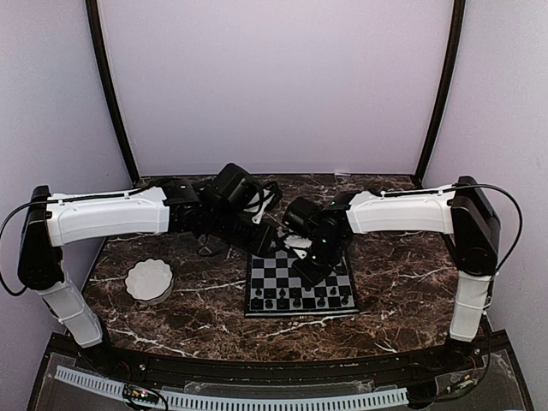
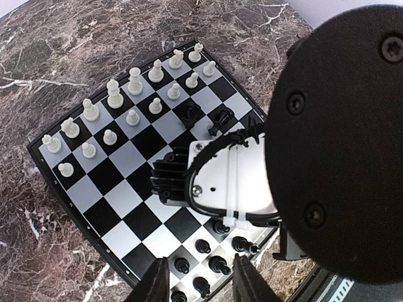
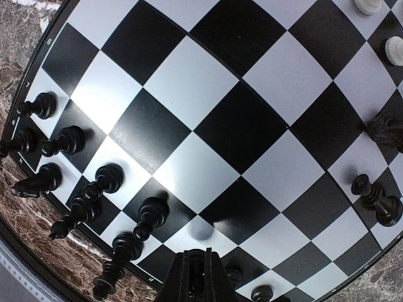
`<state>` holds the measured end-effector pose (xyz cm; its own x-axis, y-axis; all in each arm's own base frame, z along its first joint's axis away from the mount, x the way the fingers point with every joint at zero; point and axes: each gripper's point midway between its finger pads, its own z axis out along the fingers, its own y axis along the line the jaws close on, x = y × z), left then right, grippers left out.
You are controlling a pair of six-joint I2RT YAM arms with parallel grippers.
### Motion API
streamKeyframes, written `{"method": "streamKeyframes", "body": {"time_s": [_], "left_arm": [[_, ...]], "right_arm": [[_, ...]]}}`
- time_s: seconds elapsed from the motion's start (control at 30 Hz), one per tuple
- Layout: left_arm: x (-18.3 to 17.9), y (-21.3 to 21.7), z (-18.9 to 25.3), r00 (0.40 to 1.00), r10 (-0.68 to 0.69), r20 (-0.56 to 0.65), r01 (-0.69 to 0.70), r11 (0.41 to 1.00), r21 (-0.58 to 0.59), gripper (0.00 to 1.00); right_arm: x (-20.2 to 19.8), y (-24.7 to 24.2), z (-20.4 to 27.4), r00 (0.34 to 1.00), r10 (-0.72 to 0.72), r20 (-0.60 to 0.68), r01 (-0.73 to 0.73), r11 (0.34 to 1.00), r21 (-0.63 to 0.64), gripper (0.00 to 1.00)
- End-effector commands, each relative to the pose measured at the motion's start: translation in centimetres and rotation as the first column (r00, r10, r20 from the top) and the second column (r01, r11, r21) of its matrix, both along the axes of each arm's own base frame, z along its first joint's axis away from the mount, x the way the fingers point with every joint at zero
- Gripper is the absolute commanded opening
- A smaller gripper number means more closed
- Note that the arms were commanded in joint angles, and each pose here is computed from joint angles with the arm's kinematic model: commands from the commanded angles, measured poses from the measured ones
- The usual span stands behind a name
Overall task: Set up the chess pieces on the board
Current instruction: Place the pawn at d7.
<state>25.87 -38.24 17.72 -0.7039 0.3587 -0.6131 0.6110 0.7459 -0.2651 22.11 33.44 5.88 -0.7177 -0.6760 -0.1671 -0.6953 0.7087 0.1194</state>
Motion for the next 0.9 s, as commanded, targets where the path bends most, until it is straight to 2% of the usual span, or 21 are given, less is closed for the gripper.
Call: {"method": "streamKeyframes", "body": {"time_s": [0.0,0.27,0.47,0.73,0.87], "left_arm": [[0.0,0.3,1.1,1.000,0.010,0.011,-0.010,1.000,-0.025,0.37],[-0.1,0.4,1.0,1.000,0.012,0.002,-0.012,1.000,-0.021,0.37],[-0.1,0.5,0.9,1.000,0.016,-0.001,-0.016,1.000,-0.018,0.37],[0.0,0.4,1.0,1.000,0.017,0.002,-0.017,1.000,-0.019,0.37],[0.0,0.5,1.0,1.000,0.019,0.007,-0.019,1.000,-0.018,0.37]], "right_arm": [[-0.4,0.4,-0.5,1.000,0.008,-0.011,-0.008,1.000,0.000,0.07],[-0.6,0.5,-1.4,1.000,0.009,-0.030,-0.009,1.000,0.000,0.09],[-0.5,0.3,-1.4,1.000,0.006,-0.025,-0.006,1.000,-0.008,0.19],[0.5,0.5,2.0,0.999,0.020,0.038,-0.021,1.000,0.021,0.24],[2.6,-0.7,4.4,0.995,-0.003,0.099,-0.001,0.999,0.039,0.25]]}}
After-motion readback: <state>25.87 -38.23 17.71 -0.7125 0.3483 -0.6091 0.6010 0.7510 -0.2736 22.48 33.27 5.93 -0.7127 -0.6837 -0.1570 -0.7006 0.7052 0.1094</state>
